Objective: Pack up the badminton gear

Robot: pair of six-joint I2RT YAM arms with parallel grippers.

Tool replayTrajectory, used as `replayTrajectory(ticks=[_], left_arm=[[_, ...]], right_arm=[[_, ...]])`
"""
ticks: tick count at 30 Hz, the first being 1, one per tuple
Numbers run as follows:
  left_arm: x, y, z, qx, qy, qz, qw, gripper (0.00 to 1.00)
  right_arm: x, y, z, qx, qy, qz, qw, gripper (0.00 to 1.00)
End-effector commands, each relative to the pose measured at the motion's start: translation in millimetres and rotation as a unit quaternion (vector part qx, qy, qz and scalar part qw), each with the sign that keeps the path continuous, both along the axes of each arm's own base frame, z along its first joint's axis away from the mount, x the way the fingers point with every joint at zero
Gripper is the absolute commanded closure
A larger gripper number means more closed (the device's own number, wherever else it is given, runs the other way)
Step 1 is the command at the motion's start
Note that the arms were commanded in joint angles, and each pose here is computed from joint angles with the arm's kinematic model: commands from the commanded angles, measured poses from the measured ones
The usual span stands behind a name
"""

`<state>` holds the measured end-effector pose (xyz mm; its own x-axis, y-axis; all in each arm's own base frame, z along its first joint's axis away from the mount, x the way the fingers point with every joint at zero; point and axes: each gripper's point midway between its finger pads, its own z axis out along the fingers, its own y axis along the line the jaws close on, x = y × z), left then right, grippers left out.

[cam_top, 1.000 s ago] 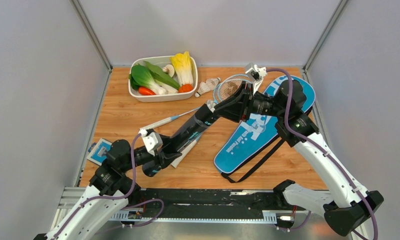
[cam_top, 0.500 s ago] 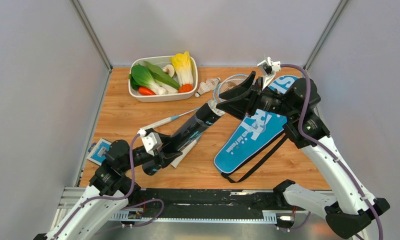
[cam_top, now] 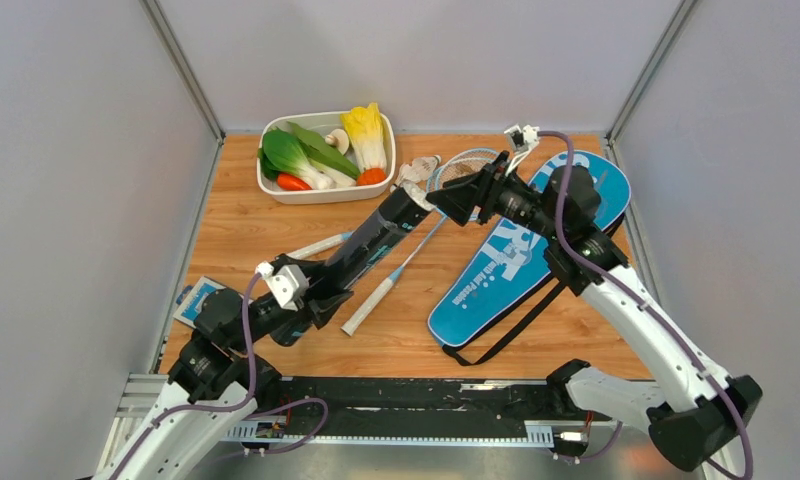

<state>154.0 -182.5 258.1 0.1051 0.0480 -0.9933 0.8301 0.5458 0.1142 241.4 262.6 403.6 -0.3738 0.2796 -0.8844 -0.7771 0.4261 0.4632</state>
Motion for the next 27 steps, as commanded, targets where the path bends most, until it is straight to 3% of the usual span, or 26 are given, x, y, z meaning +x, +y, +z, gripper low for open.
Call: replayTrajectory(ticks=[1,7,11,15,21,23,27], left_arm=[[5.9,28.6,85.4,-0.057,-0.119,0.075,0.988,0.72],[-3.4,56.4,142.9,-0.105,-0.156,0.125,0.974,0.72],[-22.1,71.6,178.9,-0.145,-0.191,0.13,0.962,0.72],[-20.1,81.5,178.5,-0.13,-0.189,0.155,0.961,0.72],[-2.5,81.9,134.6,-0.086,-0.143,0.184,0.969,0.73],[-6.7,83.6,139.8,-0.104,-0.15,0.181,0.966,0.73],[-23.2,88.6,167.3,-0.14,-0.174,0.166,0.96,0.73]], right_arm=[[41.2,19.8,-50.3,0.018,0.083,-0.033,0.996,0.33],[91.0,69.7,-153.1,-0.089,0.156,-0.124,0.976,0.32],[96.7,113.1,-196.5,-0.112,0.204,-0.105,0.967,0.31],[82.0,132.3,-181.5,-0.069,0.191,-0.037,0.978,0.3],[71.7,100.6,-98.9,-0.03,0.092,-0.067,0.993,0.23],[73.0,101.4,-100.5,-0.034,0.083,-0.07,0.993,0.21],[83.0,128.7,-146.9,-0.098,0.119,-0.082,0.985,0.2]])
